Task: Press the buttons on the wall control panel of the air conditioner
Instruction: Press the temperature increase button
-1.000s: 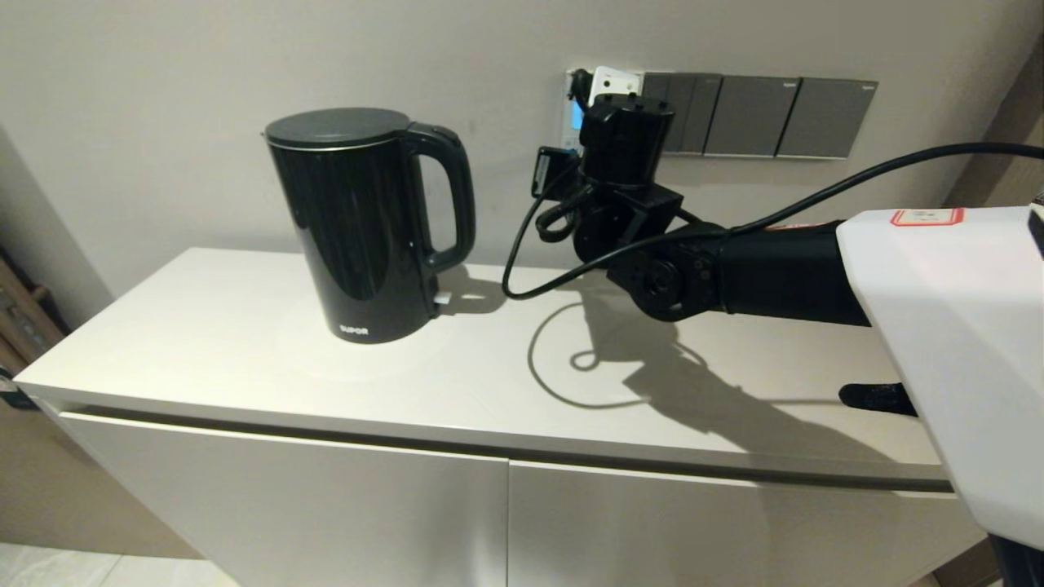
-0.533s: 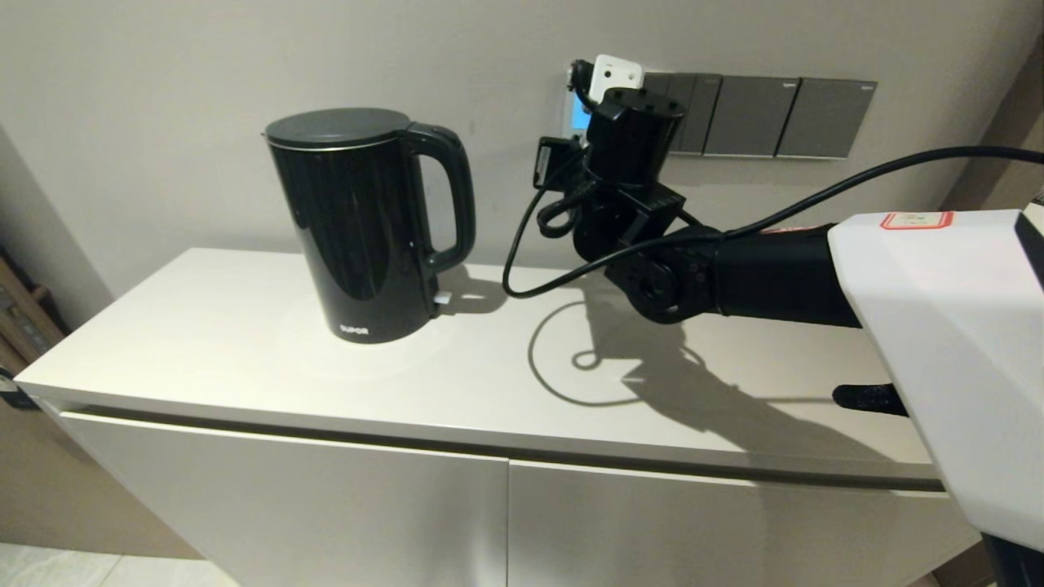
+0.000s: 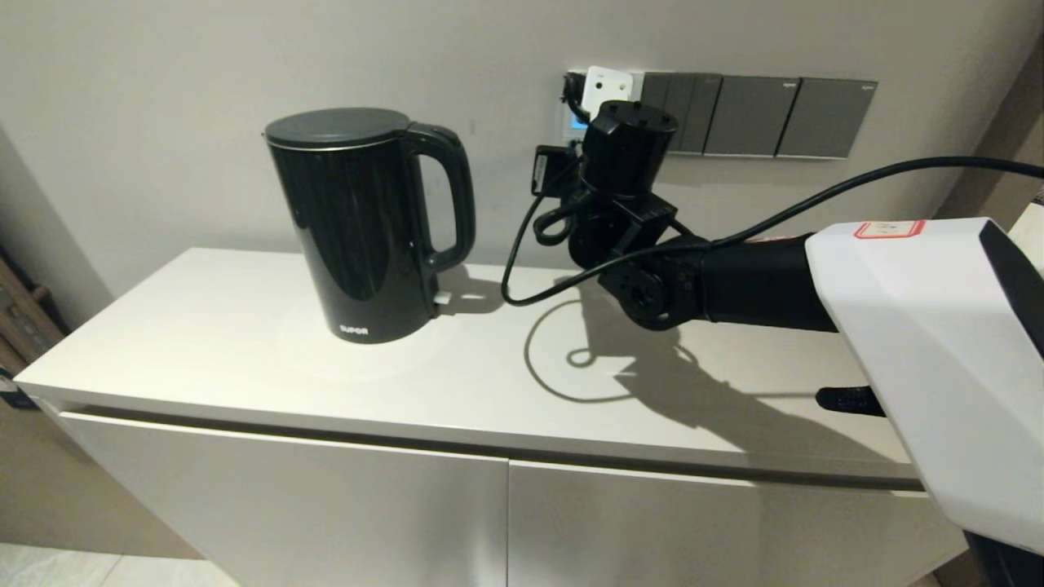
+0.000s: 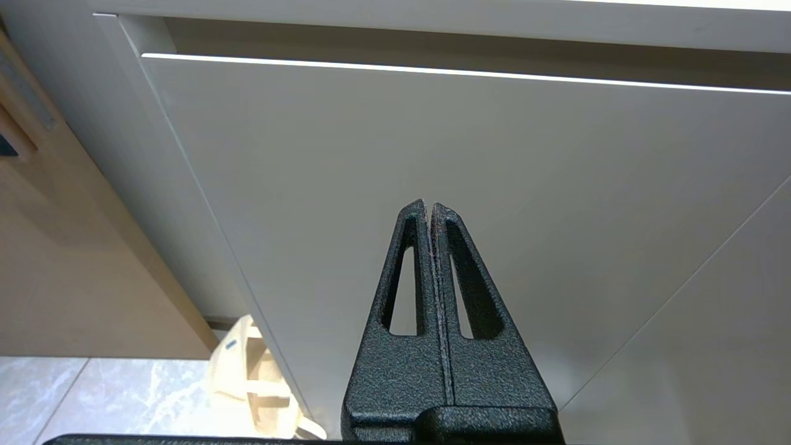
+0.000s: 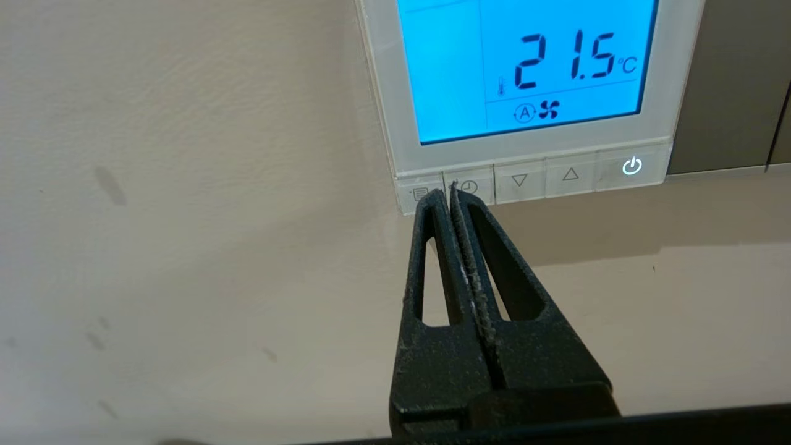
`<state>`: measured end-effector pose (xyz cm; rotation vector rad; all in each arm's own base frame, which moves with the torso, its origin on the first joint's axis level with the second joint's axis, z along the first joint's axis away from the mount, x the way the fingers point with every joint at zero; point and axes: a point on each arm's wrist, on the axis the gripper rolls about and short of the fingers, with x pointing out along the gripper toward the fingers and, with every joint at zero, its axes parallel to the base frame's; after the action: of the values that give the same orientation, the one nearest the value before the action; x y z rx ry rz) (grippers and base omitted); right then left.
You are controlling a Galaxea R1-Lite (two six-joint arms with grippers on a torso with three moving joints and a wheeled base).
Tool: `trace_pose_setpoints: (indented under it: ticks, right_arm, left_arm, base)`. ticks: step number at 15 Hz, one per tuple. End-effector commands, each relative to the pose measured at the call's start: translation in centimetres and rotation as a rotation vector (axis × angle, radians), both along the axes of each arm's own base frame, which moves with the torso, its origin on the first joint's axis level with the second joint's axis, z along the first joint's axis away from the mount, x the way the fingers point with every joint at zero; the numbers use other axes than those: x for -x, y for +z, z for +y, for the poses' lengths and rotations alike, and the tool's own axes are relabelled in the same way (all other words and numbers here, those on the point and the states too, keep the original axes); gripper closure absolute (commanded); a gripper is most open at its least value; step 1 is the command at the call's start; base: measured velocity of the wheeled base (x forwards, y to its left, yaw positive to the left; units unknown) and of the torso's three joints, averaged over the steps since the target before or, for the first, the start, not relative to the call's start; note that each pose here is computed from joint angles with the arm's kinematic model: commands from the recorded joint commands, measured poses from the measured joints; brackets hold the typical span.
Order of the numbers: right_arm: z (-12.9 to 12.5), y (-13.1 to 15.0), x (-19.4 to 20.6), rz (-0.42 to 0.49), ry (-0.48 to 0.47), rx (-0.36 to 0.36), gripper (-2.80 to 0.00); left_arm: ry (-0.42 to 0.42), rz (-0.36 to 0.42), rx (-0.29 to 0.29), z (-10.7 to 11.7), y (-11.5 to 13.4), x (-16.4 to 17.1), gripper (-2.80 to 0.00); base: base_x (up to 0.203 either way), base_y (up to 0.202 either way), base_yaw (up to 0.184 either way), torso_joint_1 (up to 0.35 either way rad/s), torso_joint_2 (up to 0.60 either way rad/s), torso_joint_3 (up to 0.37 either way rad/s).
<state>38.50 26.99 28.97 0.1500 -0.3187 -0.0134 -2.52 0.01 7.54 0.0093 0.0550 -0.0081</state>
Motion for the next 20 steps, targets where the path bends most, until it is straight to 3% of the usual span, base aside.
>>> trace_pose_setpoints:
  ticks: [1, 20]
  right_arm:
    - [-0.33, -0.11, -0.31, 0.0, -0.013, -0.001, 0.0]
    - [-0.72, -0.24, -0.7, -0.009, -0.008, 0.0, 0.0]
  left_arm:
    - [0.0, 0.0, 0.0, 0.0, -0.01, 0.0, 0.0]
    - [0.0, 0.0, 0.0, 0.0, -0.01, 0.0, 0.0]
  base:
    - [0.0, 0.0, 0.0, 0.0, 0.0, 0.0]
    - [0.0, 0.0, 0.0, 0.0, 0.0, 0.0]
